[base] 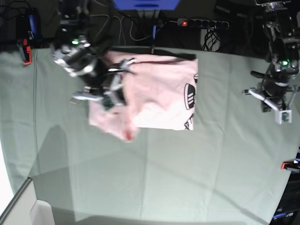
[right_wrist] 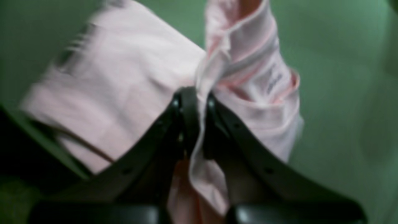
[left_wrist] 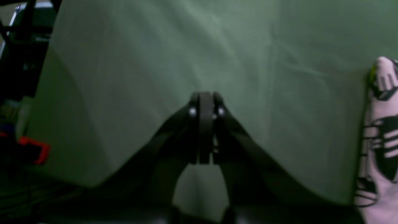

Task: Layout the t-shirt on the table in an organized manner, then fold the t-shirt properly
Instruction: 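Fold the shirt end at the right gripper over onto the stack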

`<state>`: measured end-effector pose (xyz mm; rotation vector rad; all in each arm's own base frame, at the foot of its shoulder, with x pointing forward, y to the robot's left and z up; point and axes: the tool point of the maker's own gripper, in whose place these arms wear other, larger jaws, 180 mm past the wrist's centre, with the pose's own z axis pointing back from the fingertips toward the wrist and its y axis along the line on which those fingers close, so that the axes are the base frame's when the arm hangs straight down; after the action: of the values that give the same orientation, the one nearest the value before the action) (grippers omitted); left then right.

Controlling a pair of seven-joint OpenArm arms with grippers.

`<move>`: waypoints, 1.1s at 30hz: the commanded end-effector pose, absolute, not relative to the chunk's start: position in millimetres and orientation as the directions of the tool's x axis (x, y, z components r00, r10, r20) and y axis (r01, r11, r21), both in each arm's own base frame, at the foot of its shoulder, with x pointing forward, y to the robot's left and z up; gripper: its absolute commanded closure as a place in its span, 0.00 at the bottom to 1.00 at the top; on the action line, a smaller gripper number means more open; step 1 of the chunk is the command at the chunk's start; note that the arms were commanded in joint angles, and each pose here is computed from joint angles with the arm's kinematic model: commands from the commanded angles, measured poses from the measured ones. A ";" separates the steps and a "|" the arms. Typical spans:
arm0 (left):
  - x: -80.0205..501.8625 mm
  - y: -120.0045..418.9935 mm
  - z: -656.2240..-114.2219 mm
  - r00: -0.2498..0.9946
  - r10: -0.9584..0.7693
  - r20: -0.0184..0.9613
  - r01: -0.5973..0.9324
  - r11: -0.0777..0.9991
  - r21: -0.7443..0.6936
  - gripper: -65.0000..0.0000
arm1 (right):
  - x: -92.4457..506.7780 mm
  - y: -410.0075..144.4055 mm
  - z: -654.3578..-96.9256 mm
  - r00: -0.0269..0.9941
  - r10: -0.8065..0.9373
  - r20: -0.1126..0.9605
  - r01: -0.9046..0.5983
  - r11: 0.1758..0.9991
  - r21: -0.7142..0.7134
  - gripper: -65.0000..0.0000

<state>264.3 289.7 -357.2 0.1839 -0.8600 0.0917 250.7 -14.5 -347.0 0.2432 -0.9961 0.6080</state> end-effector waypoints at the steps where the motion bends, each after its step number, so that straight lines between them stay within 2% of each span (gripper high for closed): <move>1: 264.8 297.9 -342.6 0.618 -0.014 0.786 -0.165 0.975 0.147 1.00 | 255.3 0.0 -329.8 0.340 0.333 0.880 -0.599 0.797 -0.070 1.00; 6: 245.3 314.9 -336.8 0.624 -0.012 0.781 -0.205 0.963 0.178 1.00 | 253.8 46.6 -312.5 0.256 0.332 0.908 -0.693 0.718 -0.067 1.00; 11: 227.0 327.1 -333.7 0.637 -0.013 0.771 -0.230 0.951 0.206 1.00 | 252.9 80.0 -333.4 0.267 0.354 0.896 -0.764 0.644 -0.027 1.00; 27: 205.3 323.6 -347.9 0.673 0.010 0.740 -0.235 0.951 0.201 1.00 | 291.7 97.4 -373.7 0.302 0.428 0.852 -0.811 0.585 -0.007 1.00; 29: 205.8 323.6 -347.6 0.672 0.010 0.741 -0.235 0.951 0.200 1.00 | 293.4 97.9 -378.2 0.309 0.434 0.846 -0.813 0.582 -0.001 0.92; 33: 206.3 323.5 -348.7 0.673 0.012 0.740 -0.236 0.951 0.198 1.00 | 291.5 103.9 -374.5 0.293 0.436 0.851 -0.824 0.567 -0.006 0.64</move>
<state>201.0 320.1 -358.4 0.2733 -0.7882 0.1507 282.5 93.0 -395.6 0.4493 -0.8648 0.8921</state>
